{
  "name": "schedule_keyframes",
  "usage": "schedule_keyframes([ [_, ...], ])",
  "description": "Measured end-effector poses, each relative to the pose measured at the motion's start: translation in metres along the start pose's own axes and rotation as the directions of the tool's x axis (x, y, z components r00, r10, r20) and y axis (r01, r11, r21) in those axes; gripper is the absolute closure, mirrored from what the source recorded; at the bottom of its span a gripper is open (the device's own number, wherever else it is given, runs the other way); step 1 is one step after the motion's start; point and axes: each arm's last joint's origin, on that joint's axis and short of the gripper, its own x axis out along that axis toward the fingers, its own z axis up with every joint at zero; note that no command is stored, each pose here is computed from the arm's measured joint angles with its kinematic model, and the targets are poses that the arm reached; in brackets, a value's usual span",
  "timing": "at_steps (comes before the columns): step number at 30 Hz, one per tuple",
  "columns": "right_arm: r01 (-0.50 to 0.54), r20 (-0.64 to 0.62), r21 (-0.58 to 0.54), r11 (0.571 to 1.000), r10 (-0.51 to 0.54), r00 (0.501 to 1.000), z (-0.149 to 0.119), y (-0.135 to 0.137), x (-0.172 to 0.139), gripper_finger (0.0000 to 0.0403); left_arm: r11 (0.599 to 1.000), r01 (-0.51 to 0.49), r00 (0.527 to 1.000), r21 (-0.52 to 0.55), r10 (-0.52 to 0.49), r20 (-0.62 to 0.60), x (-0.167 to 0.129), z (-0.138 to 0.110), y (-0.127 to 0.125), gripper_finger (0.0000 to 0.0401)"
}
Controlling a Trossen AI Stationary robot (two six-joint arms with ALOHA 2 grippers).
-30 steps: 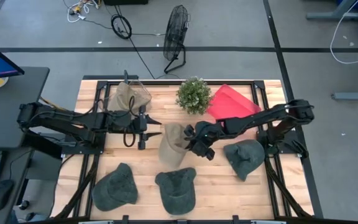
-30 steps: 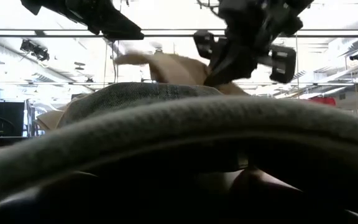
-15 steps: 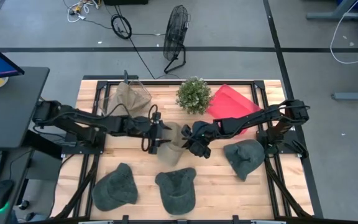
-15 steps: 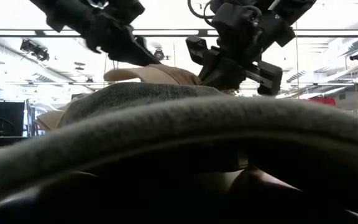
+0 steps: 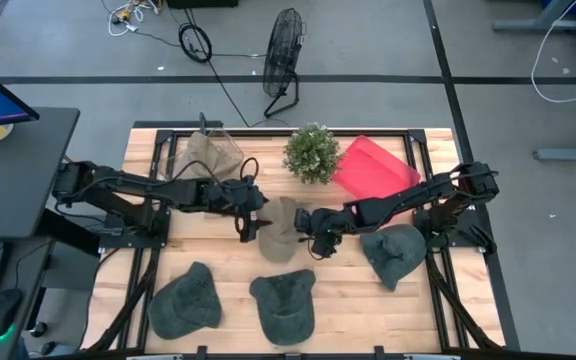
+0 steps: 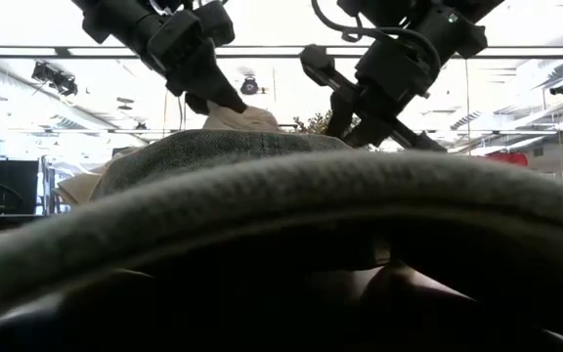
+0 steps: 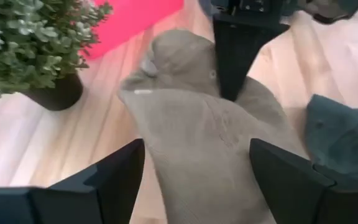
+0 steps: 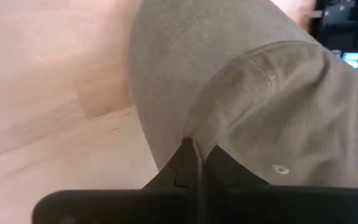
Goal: Pick & Place hat
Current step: Put the brown cap into the transparent bin
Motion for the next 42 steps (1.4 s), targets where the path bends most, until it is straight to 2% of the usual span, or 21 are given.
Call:
schedule_keyframes([
  [5,0.016,-0.033,-0.029,0.999,-0.017,0.999,0.001,-0.001,0.0,0.0396,1.0,0.01,1.0,-0.008,-0.01,-0.001,0.0,0.0,-0.001,0.0106],
  [9,0.053,-0.068,0.022,0.998,-0.052,0.996,-0.001,-0.004,0.0,0.0391,1.0,0.022,1.0,0.005,-0.022,-0.001,0.0,0.0,-0.001,0.0129],
  [16,0.188,-0.049,0.195,0.963,-0.182,0.982,0.002,-0.017,-0.002,0.0372,0.997,0.064,0.997,-0.05,-0.065,-0.029,0.0,-0.003,-0.003,0.0237],
  [20,0.198,-0.049,0.269,0.942,-0.192,0.98,0.002,-0.018,-0.002,0.0365,0.997,0.06,0.997,-0.05,-0.063,-0.054,0.0,-0.005,-0.003,0.0303],
  [25,0.206,-0.091,0.403,0.892,-0.185,0.979,0.0,-0.016,-0.002,0.0342,0.997,0.06,0.996,-0.042,-0.063,-0.059,0.0,-0.006,-0.003,0.0388],
  [31,0.16,-0.102,0.544,0.824,-0.124,0.987,0.001,-0.01,-0.001,0.0297,0.997,0.058,0.996,-0.05,-0.061,-0.063,-0.001,-0.006,-0.002,0.0392],
  [35,0.131,-0.104,0.619,0.774,-0.085,0.991,0.002,-0.006,-0.002,0.0266,0.998,0.044,0.997,-0.036,-0.046,-0.056,-0.015,0.002,-0.001,0.0395],
  [42,0.097,-0.104,0.638,0.764,-0.039,0.994,0.005,0.0,-0.002,0.0245,0.996,-0.066,0.993,0.056,0.071,-0.09,-0.087,0.052,0.01,0.0396],
])
